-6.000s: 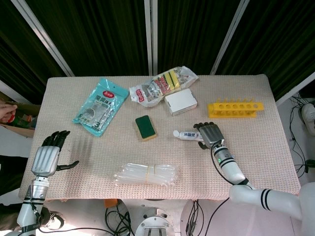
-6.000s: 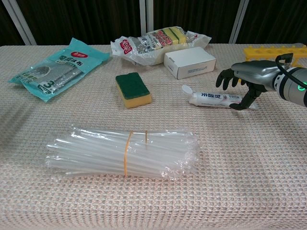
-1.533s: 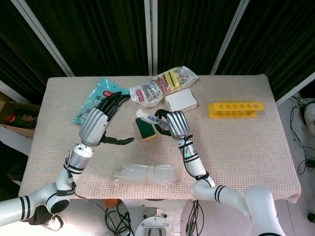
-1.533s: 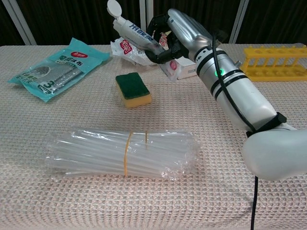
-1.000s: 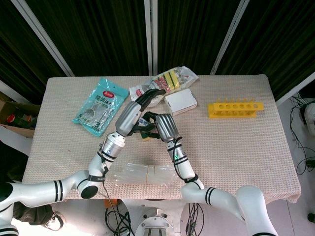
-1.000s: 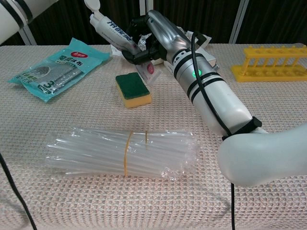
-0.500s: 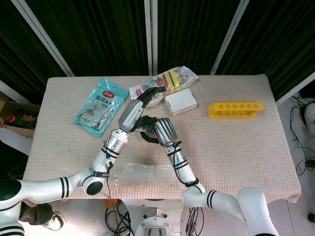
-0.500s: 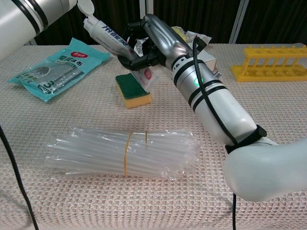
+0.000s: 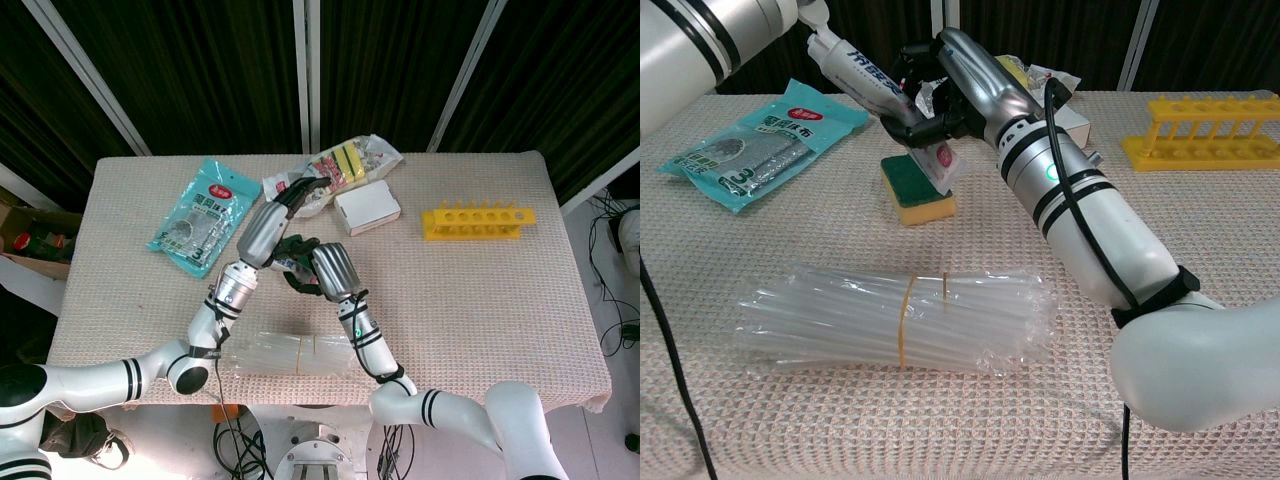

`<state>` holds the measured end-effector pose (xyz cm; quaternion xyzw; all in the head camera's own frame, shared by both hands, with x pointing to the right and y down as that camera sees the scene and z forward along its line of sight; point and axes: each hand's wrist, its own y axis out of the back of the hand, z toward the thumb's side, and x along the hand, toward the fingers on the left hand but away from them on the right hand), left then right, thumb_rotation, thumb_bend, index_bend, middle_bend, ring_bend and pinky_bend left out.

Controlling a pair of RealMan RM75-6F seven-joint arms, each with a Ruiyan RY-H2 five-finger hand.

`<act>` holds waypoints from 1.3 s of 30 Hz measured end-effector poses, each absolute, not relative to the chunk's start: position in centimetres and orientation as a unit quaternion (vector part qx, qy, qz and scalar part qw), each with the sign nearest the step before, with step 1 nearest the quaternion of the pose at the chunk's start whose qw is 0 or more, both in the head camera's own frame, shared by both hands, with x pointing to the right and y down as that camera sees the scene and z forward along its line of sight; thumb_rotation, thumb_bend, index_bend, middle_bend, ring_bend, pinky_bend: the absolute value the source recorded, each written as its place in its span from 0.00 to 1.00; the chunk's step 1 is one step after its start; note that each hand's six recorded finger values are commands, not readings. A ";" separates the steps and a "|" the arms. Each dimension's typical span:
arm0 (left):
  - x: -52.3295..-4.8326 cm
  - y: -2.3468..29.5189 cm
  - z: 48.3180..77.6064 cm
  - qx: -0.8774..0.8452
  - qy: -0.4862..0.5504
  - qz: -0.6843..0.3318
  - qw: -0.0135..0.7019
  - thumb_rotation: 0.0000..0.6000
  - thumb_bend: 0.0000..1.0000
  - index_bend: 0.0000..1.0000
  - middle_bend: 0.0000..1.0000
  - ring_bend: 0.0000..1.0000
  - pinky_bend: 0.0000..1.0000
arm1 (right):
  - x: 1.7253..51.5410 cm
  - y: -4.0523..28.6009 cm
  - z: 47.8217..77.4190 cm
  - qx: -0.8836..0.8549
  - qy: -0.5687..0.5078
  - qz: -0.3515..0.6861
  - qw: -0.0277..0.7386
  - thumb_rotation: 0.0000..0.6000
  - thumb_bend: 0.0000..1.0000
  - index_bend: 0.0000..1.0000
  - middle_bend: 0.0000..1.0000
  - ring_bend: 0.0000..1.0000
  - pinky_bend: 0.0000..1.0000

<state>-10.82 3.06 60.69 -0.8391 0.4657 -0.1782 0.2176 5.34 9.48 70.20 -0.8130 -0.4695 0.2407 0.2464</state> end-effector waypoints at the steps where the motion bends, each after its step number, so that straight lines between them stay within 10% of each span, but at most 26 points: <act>1: -10.9 3.0 60.7 -0.838 0.466 -0.179 0.219 0.00 0.00 0.10 0.15 0.10 0.17 | 5.4 9.5 70.2 -0.813 -0.470 0.240 0.247 1.00 0.63 1.00 0.89 0.81 0.96; 39: -12.2 2.7 62.1 -0.835 0.469 -0.196 0.208 0.00 0.00 0.11 0.16 0.10 0.17 | 6.3 9.2 68.4 -0.808 -0.496 0.203 0.245 1.00 0.63 1.00 0.89 0.81 0.96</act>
